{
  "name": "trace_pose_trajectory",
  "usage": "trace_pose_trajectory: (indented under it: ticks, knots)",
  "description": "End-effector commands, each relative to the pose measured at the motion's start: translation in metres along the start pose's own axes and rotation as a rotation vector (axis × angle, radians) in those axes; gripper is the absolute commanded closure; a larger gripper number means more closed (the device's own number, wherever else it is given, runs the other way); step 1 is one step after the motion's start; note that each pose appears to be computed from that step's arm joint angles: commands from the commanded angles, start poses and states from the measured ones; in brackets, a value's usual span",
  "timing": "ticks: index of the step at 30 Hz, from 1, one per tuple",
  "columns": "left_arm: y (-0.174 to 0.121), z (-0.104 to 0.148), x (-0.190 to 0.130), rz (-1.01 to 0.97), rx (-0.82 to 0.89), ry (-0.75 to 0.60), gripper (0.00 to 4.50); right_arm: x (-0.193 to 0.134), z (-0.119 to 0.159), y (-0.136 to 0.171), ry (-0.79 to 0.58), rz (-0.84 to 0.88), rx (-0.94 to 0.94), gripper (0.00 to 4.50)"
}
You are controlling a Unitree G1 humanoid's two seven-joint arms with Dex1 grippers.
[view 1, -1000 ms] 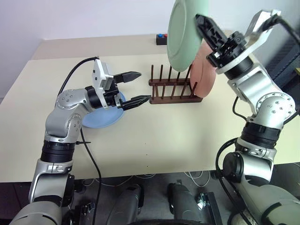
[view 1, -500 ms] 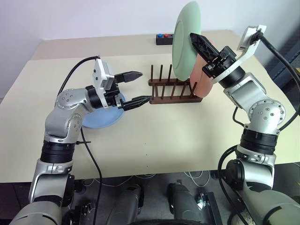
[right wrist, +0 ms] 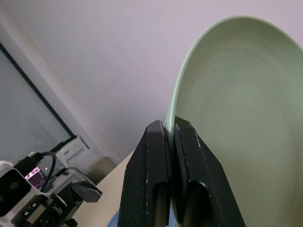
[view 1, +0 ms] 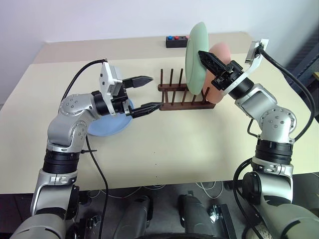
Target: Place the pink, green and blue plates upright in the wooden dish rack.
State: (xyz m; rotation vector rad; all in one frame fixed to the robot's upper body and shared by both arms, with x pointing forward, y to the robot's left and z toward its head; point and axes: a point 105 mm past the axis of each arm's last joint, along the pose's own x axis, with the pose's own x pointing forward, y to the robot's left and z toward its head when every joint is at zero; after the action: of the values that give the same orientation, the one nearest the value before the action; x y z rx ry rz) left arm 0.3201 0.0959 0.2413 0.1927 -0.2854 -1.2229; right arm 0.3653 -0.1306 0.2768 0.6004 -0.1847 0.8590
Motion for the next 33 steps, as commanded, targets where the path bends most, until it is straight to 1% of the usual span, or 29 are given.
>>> trace_pose_trajectory:
  ticks: [1,7,20,23,24,27,30,33]
  knots:
    - [-0.001,0.012,-0.001,-0.006,0.034,-0.026,0.0,0.0,0.01,0.003,-0.025,0.016,-0.033,4.48]
    - [-0.002,0.012,-0.001,-0.006,0.032,-0.024,0.0,0.001,0.002,-0.003,0.014,-0.005,-0.003,4.48]
    - [-0.002,0.013,-0.001,-0.006,0.039,-0.022,0.0,0.004,-0.01,-0.013,0.077,-0.065,-0.031,4.48]
    - [-0.002,0.013,0.0,-0.006,0.038,-0.023,0.0,0.004,-0.011,-0.013,0.082,-0.059,-0.021,3.55]
    - [-0.002,0.013,0.0,-0.006,0.038,-0.023,0.0,0.004,-0.011,-0.013,0.083,-0.06,-0.021,3.11]
    - [-0.003,0.012,0.001,-0.005,0.039,-0.024,0.0,0.004,-0.01,-0.014,0.078,-0.06,-0.011,1.53]
    - [-0.003,0.012,0.0,-0.003,0.035,-0.024,0.0,0.004,-0.009,-0.014,0.082,-0.065,-0.028,0.07]
    - [-0.003,0.012,0.0,-0.001,0.034,-0.023,0.0,0.005,-0.008,-0.014,0.082,-0.069,-0.049,0.02]
